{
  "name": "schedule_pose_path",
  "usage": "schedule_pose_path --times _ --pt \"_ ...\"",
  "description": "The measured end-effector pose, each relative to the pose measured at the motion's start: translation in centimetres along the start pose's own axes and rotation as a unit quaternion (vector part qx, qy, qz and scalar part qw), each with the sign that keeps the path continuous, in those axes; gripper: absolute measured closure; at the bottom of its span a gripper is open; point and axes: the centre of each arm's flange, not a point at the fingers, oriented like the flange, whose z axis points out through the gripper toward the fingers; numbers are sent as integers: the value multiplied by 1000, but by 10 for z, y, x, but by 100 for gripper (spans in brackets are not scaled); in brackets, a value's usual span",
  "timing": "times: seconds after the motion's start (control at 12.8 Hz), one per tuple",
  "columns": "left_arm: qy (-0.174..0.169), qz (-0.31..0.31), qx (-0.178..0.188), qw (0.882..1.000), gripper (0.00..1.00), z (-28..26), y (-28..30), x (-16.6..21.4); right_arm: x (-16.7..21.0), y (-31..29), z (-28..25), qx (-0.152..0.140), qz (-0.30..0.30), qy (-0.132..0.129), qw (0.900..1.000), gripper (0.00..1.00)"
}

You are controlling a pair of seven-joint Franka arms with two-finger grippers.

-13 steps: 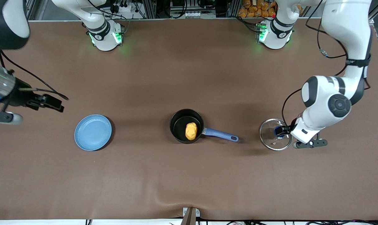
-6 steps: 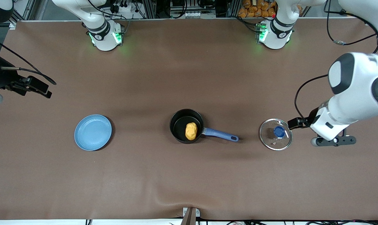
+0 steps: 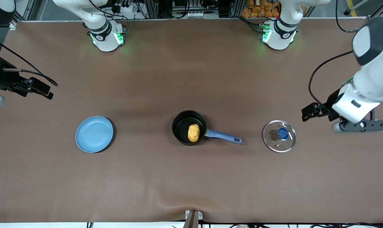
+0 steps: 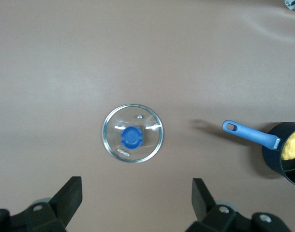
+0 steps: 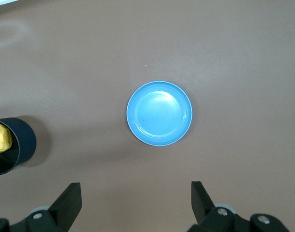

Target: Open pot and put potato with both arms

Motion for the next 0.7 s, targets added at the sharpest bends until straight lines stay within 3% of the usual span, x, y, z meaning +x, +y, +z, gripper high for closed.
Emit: schedule_pose_path --times 0.39,0.7 --pt "-20 -4 35 999 0 -23 -18 -18 0 2 0 -1 2 0 1000 0" --pt "-24 -10 39 999 0 -41 -31 -35 1 4 0 -2 3 0 1000 0"
